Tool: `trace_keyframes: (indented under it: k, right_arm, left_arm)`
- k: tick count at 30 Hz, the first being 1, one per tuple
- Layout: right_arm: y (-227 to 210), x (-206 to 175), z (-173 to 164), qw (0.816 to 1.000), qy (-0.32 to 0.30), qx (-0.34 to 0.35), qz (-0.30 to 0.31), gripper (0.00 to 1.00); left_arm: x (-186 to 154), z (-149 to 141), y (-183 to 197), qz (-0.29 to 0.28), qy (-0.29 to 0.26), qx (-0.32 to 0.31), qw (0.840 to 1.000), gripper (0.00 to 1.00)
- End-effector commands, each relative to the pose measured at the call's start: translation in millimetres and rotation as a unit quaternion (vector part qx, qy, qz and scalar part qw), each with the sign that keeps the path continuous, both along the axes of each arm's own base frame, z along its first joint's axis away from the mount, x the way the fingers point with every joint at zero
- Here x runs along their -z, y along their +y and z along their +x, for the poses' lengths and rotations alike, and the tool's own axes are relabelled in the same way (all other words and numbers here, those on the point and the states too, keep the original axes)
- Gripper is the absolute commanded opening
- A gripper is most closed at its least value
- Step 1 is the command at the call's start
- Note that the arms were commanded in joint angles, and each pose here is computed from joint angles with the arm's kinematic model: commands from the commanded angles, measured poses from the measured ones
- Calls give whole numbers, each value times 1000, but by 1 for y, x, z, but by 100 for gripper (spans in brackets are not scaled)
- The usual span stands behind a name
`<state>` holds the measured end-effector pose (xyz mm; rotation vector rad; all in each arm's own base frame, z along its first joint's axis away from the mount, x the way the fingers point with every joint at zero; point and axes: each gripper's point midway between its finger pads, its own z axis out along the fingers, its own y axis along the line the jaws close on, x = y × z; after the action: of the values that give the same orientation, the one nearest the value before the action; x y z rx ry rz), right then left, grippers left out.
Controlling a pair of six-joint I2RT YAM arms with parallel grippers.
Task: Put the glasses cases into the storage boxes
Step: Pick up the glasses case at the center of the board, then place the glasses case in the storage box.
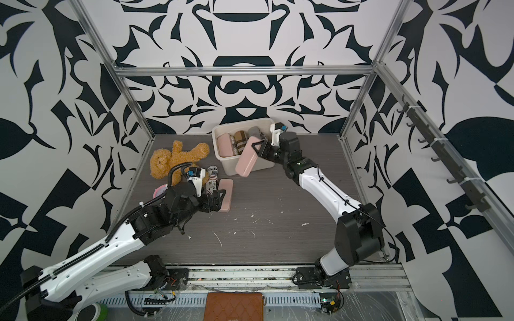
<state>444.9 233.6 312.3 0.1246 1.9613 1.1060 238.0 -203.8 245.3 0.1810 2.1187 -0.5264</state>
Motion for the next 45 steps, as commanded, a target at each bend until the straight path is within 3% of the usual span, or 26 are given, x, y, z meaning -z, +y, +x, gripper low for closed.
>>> trace_keyframes:
  k: [1,5,9,13,19,20,21,24,25,27,30,36,39,45]
  right_arm:
    - [-16,-61,40,994,-79,32,62,0]
    - [-5,-66,83,996,-69,19,58,0]
    - [26,-34,113,998,-15,-61,21,0]
    - [50,-6,124,991,20,-129,21,0]
    - [69,1,124,976,34,-205,58,0]
    - [69,7,127,976,43,-207,58,4]
    - [67,12,129,976,53,-203,55,7]
    - [62,38,140,976,88,-191,50,34]
    - [59,44,142,977,93,-184,43,50]
    - [54,52,144,981,95,-169,22,61]
    - [47,48,142,984,83,-155,-6,67]
    - [15,6,133,991,24,-84,-100,73]
    - [-8,-10,132,987,5,-33,-157,75]
    - [-29,-25,119,976,-13,-3,-215,76]
  left_arm:
    - [14,-3,21,24,13,-32,999,99]
    - [16,-4,24,31,16,-35,999,99]
    - [15,-3,26,47,17,-38,998,99]
    - [14,-3,30,50,13,-42,998,99]
    - [19,-5,34,56,21,-42,997,99]
    - [20,-6,34,58,22,-43,997,99]
    - [21,-6,34,57,24,-43,997,99]
    - [23,-7,34,53,26,-42,997,99]
    - [24,-7,34,54,27,-41,997,99]
    - [25,-8,32,51,32,-39,997,99]
    - [28,-8,28,51,40,-34,997,99]
    - [28,-6,23,47,42,-29,998,99]
    - [29,-4,19,44,42,-27,998,99]
    - [32,4,13,56,42,-27,997,99]
